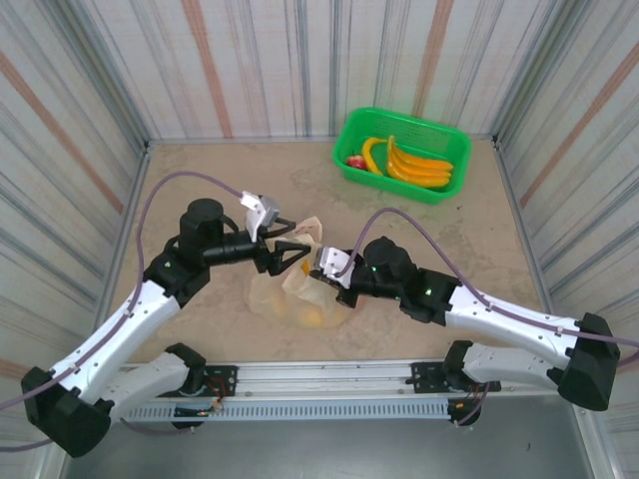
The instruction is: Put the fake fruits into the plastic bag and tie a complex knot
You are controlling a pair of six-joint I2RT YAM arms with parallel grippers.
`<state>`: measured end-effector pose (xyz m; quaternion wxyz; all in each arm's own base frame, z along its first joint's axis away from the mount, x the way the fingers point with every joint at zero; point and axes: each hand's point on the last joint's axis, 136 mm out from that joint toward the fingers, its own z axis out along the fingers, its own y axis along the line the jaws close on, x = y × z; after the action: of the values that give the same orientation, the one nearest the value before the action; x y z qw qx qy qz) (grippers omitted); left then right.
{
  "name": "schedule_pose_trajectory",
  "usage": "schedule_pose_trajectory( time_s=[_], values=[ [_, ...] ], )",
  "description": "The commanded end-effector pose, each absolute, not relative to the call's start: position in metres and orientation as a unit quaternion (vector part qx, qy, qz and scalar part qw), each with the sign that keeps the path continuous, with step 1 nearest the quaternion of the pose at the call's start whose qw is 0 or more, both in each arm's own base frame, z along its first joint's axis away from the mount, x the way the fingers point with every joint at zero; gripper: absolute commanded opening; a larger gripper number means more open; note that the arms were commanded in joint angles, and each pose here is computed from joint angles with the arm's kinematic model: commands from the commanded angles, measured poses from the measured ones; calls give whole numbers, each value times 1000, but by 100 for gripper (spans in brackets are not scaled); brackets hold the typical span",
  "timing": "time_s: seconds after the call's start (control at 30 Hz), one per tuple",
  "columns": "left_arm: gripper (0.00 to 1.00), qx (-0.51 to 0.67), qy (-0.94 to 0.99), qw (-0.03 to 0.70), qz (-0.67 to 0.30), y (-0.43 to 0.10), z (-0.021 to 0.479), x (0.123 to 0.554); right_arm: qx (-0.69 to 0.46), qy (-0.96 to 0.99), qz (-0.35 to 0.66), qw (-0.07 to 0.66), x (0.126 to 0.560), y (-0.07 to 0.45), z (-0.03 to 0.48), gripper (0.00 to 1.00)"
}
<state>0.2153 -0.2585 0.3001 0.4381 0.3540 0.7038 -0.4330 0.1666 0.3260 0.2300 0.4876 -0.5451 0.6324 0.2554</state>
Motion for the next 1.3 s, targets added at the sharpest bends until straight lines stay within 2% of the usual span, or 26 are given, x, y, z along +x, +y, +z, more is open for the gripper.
schedule_pose_trajectory(
  time_s=[0.0,0.23,0.3,0.33,0.6,0.7,0.73,0.8,0.87,0.97,1.03,1.13,1.27],
  values=[
    [83,365,690,429,-455,-266,305,215,-537,624,273,498,165,335,248,0],
    [79,395,698,408,-437,-277,286,212,-533,620,275,506,168,339,255,0],
    [72,398,697,408,-435,-278,285,212,-534,619,275,506,168,340,254,0],
    [68,401,695,409,-435,-278,286,211,-533,620,275,506,169,340,254,0],
    [15,405,676,427,-443,-282,296,215,-532,632,278,491,169,336,246,0],
    [3,407,665,443,-442,-281,301,214,-532,636,283,483,168,334,245,0],
    [0,409,662,447,-440,-281,301,213,-534,638,283,478,167,333,245,6],
    [0,413,656,460,-433,-279,301,212,-544,634,288,468,160,329,252,34],
    [0,413,656,471,-421,-275,297,214,-555,621,309,459,146,322,267,49],
    [0,416,655,478,-411,-273,294,215,-562,591,369,445,120,303,305,56],
    [0,424,651,479,-409,-273,291,213,-544,587,409,437,115,288,328,56],
    [0,431,644,484,-406,-273,291,211,-482,614,445,438,139,267,347,51],
    [0,437,632,499,-401,-270,293,209,-449,656,467,387,165,262,324,50]
  ],
)
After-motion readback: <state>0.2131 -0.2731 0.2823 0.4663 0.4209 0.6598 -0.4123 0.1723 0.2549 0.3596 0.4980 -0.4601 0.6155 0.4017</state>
